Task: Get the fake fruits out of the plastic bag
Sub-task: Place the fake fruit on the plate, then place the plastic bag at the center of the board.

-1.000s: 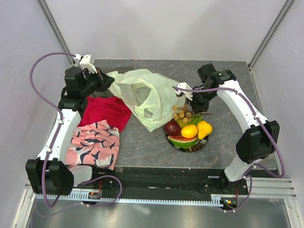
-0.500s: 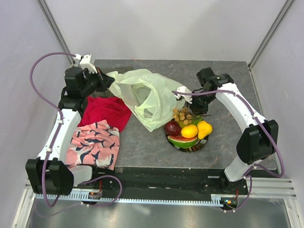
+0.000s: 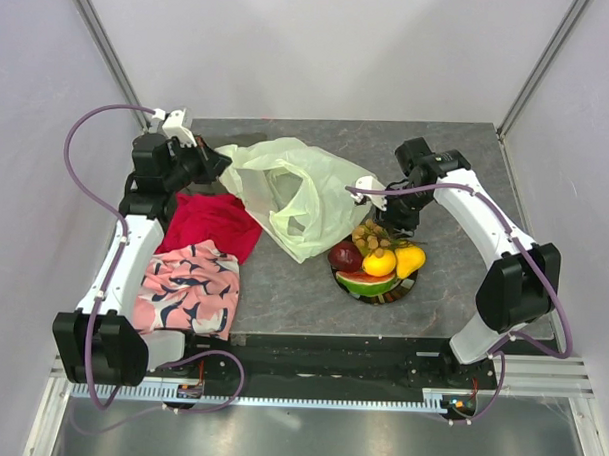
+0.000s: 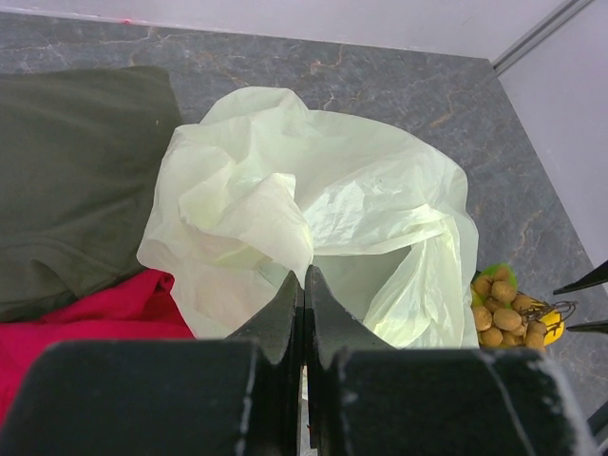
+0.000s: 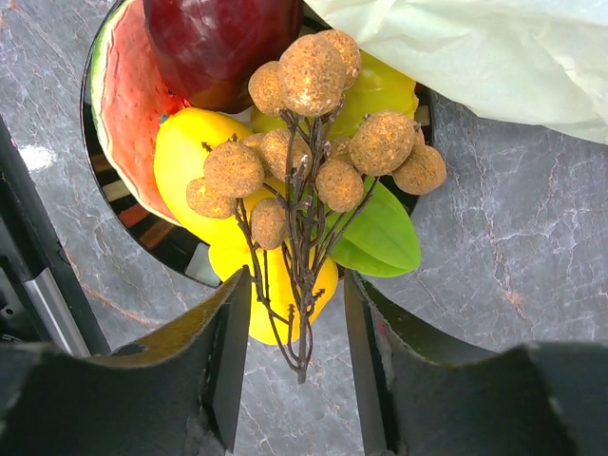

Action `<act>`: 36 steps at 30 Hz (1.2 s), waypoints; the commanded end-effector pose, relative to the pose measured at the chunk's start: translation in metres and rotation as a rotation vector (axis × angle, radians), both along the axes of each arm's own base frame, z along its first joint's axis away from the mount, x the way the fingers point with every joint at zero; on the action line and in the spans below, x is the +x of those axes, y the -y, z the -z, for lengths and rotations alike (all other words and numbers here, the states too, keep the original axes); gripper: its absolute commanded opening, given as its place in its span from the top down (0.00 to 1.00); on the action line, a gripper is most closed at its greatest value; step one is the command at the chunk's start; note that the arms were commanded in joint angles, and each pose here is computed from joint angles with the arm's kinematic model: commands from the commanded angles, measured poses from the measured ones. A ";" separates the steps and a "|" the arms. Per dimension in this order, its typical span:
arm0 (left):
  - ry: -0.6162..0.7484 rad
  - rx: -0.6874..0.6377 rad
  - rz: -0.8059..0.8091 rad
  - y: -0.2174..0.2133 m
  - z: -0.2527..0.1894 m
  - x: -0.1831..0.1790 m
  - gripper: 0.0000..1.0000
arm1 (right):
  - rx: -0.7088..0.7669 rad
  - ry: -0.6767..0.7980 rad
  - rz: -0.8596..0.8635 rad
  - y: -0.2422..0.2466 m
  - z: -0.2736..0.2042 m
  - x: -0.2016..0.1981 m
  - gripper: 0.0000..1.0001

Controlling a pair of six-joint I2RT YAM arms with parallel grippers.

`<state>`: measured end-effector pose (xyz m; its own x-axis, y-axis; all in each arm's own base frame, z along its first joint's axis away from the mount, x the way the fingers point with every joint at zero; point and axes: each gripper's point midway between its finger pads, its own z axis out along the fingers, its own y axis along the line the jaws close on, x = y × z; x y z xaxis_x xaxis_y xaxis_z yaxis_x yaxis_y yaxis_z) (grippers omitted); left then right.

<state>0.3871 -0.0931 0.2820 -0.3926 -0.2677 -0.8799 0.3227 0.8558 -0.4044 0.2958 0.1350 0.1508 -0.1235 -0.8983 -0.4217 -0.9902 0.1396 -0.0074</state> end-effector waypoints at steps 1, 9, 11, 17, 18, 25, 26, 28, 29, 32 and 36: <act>0.048 -0.037 0.006 0.002 -0.019 0.005 0.98 | 0.013 0.067 0.011 0.000 -0.025 0.007 0.47; 0.082 -0.054 0.031 0.007 -0.032 0.013 0.99 | 0.052 0.202 0.166 -0.006 -0.061 0.048 0.03; 0.106 -0.063 0.040 0.009 -0.045 0.027 0.98 | 0.062 0.272 0.287 -0.003 -0.068 0.070 0.02; 0.181 -0.109 0.108 0.036 -0.098 0.081 0.98 | 0.164 0.469 0.598 0.000 -0.097 0.125 0.02; 0.197 -0.103 0.137 0.047 -0.104 0.087 0.98 | 0.153 0.507 0.654 0.006 -0.099 0.135 0.02; 0.449 -0.056 0.264 0.108 -0.185 0.110 0.98 | 0.121 0.559 0.773 0.021 -0.104 0.146 0.02; 0.465 -0.040 0.276 0.115 -0.185 0.112 0.98 | 0.131 0.570 0.787 0.022 -0.108 0.145 0.02; 0.492 -0.034 0.308 0.132 -0.192 0.106 0.98 | 0.113 0.583 0.820 0.029 -0.105 0.144 0.02; 0.496 -0.023 0.313 0.135 -0.191 0.105 0.98 | 0.122 0.600 0.843 0.031 -0.107 0.146 0.02; 0.454 0.002 0.337 0.143 -0.171 0.100 0.98 | 0.070 0.633 0.897 0.044 -0.101 0.147 0.02; 0.334 0.030 0.295 0.136 -0.126 0.097 0.82 | 0.035 0.639 0.920 0.052 -0.093 0.145 0.02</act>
<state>0.4866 -0.2430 0.4329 -0.1222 -0.2139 -0.9692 0.7098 0.6637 -0.2360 0.4375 0.0998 0.2273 -0.4781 -0.6070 -0.6348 -0.4436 0.7907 -0.4219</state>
